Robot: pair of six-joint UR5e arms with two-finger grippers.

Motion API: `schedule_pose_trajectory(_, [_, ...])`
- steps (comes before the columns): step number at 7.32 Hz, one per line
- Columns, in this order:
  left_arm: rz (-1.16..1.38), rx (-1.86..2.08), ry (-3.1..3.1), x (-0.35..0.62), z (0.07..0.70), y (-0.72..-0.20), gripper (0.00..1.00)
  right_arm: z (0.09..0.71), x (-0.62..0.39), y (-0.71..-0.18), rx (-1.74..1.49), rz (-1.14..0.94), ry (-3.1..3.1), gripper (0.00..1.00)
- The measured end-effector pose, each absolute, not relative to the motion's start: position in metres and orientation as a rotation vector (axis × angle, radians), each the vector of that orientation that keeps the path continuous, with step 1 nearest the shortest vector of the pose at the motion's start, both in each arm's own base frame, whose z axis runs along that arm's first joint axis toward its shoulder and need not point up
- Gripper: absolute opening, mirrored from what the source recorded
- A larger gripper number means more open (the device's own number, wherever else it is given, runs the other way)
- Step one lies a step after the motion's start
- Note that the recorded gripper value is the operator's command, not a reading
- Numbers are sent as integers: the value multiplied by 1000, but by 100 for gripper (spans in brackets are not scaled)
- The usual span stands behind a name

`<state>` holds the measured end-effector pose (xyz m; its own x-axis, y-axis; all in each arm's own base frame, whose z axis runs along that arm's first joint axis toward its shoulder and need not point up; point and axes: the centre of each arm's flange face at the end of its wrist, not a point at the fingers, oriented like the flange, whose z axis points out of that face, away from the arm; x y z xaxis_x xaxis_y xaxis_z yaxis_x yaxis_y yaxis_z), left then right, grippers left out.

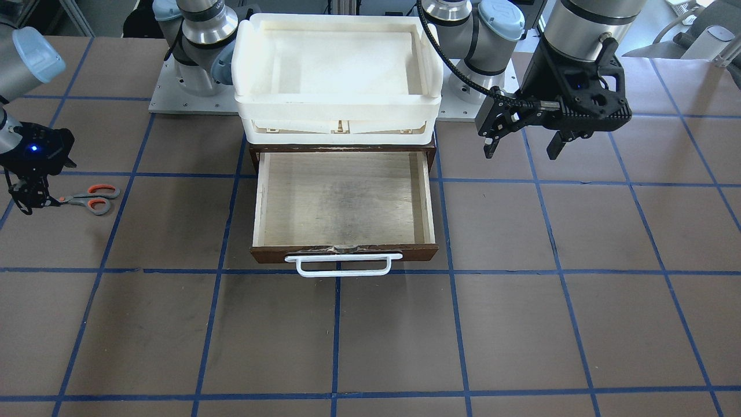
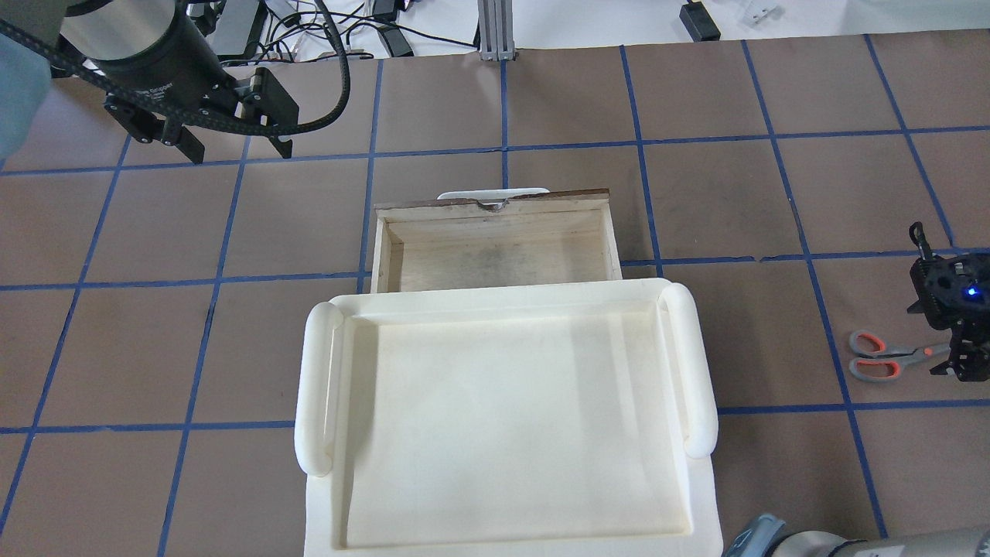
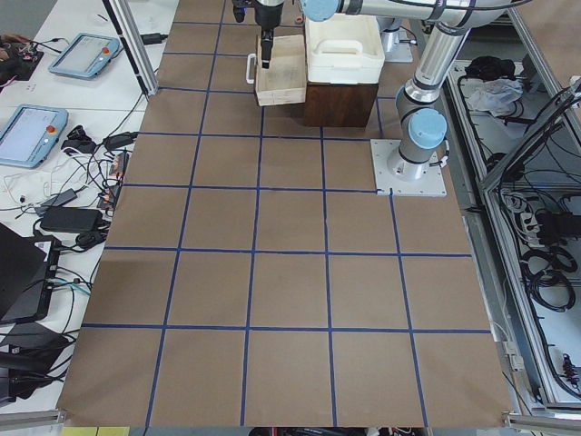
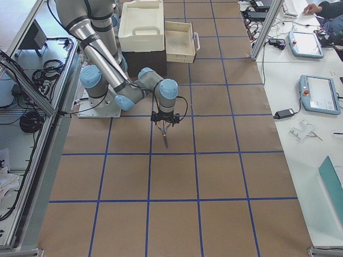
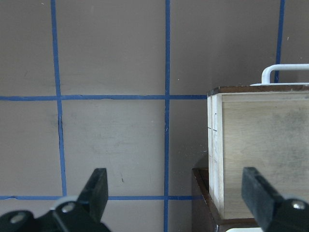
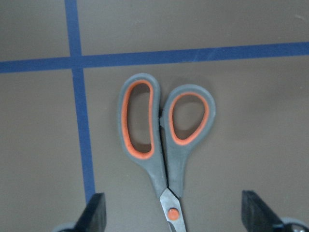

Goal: Put scissors in drawer and close it
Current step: 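Lower the right gripper and close it on the scissors handle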

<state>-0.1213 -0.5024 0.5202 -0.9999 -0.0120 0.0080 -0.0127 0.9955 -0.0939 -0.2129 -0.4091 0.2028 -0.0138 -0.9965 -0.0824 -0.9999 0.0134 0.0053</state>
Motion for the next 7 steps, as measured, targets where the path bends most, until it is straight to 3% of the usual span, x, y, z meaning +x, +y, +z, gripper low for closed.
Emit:
schedule_pose_trajectory(3, [136, 18, -3133, -122, 516, -501, 100, 177, -223, -397, -2226, 81, 2083, 96])
schedule_pose_trajectory(5, [136, 18, -3132, -122, 514, -500, 100, 172, -228, -390, -2244, 77, 2056, 82])
schedule_pose_trajectory(6, [136, 18, -3132, -122, 514, -501, 100, 170, -228, -388, -2248, 76, 2045, 71])
schedule_pose_trajectory(7, [135, 18, -3132, -122, 514, -501, 100, 168, -228, -388, -2250, 75, 2040, 48])
